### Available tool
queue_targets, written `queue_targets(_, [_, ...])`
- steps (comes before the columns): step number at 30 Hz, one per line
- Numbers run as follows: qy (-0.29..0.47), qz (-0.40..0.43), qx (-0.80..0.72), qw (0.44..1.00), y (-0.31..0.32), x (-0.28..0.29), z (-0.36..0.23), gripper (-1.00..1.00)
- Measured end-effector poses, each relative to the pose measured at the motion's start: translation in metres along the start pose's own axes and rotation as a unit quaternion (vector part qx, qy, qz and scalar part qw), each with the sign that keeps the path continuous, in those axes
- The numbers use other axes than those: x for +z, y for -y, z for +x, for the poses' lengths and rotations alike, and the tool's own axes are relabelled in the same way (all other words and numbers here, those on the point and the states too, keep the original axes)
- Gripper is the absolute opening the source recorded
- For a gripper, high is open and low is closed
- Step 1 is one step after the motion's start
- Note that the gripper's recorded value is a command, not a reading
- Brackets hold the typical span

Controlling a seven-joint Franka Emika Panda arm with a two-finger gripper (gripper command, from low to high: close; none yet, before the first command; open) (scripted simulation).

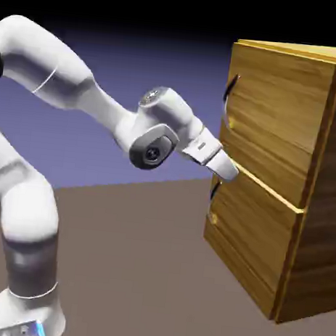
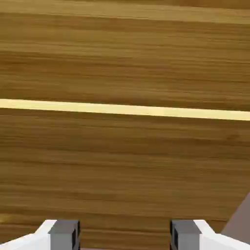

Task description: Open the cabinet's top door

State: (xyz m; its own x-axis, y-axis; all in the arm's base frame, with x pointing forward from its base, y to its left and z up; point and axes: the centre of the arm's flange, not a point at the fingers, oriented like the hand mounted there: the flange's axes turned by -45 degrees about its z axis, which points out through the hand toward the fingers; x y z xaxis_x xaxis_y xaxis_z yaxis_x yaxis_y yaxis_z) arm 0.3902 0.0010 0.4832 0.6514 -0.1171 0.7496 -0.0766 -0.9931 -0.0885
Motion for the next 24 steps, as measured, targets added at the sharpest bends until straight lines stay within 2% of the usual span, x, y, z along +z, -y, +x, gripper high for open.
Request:
queue_targets(5, [-0.054,0.006,0.153,0.987,0.001,-0.031,0.031,0.00])
queue_targets(11, [-0.112,0.034,0.324,0.939,0.008,-0.068,0.059,0.00])
queue_targets(17, [-0.157,0.079,0.475,0.862,0.023,-0.100,0.078,0.00])
queue_targets(24, [-0.185,0.146,0.622,0.747,0.051,-0.128,0.088,0.00])
